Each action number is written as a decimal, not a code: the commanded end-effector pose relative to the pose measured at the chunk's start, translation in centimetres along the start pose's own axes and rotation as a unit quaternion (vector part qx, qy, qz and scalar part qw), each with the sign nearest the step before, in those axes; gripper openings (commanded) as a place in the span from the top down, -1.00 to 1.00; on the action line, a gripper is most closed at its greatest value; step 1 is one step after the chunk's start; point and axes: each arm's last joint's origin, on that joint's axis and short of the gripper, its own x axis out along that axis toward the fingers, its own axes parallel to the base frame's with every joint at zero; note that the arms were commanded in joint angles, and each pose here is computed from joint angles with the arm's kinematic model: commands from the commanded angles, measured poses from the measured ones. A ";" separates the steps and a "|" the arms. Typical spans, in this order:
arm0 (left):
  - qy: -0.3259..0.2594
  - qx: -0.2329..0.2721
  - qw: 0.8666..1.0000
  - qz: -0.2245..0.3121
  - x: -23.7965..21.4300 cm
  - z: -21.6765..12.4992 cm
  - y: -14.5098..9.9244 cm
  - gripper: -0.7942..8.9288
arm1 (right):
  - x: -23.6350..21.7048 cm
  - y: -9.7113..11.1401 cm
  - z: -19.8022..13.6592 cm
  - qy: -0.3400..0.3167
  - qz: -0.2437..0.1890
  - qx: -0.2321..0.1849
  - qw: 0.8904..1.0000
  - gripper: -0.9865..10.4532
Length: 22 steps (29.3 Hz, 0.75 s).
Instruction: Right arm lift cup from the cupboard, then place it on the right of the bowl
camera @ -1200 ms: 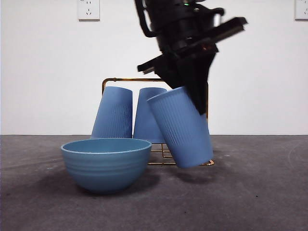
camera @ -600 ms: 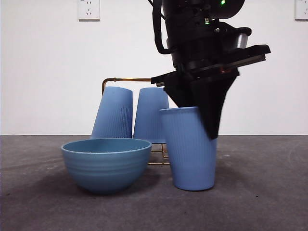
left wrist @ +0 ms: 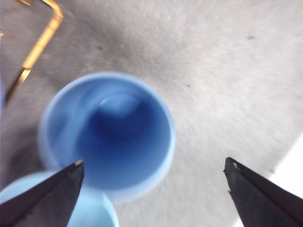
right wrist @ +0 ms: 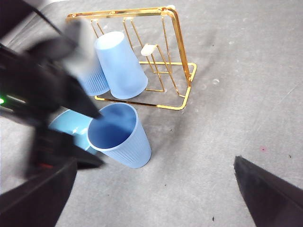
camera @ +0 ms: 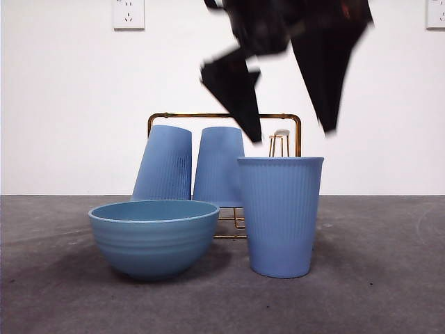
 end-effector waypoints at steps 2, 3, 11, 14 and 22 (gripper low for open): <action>-0.026 0.011 1.000 -0.001 -4.0 -0.8 -0.7 -0.15 | -0.2 0.2 0.3 -0.007 0.000 -0.010 1.000 -0.18; -0.031 0.011 0.999 -0.001 -5.1 -1.2 -0.7 -0.15 | -0.2 0.1 0.3 -0.006 0.000 -0.010 1.000 -0.18; -0.070 -0.004 0.998 0.003 -10.7 -7.8 0.1 -0.14 | -0.3 0.1 -0.1 0.012 0.000 -0.021 1.000 -0.18; -0.098 -0.040 0.994 0.011 -11.1 -12.0 1.3 -0.13 | -0.3 0.1 -0.1 0.013 0.006 -0.035 0.999 -0.18; -0.165 -0.135 0.973 0.093 -11.7 -21.7 3.1 -0.13 | -0.3 0.2 -0.1 0.016 0.017 -0.044 0.999 -0.18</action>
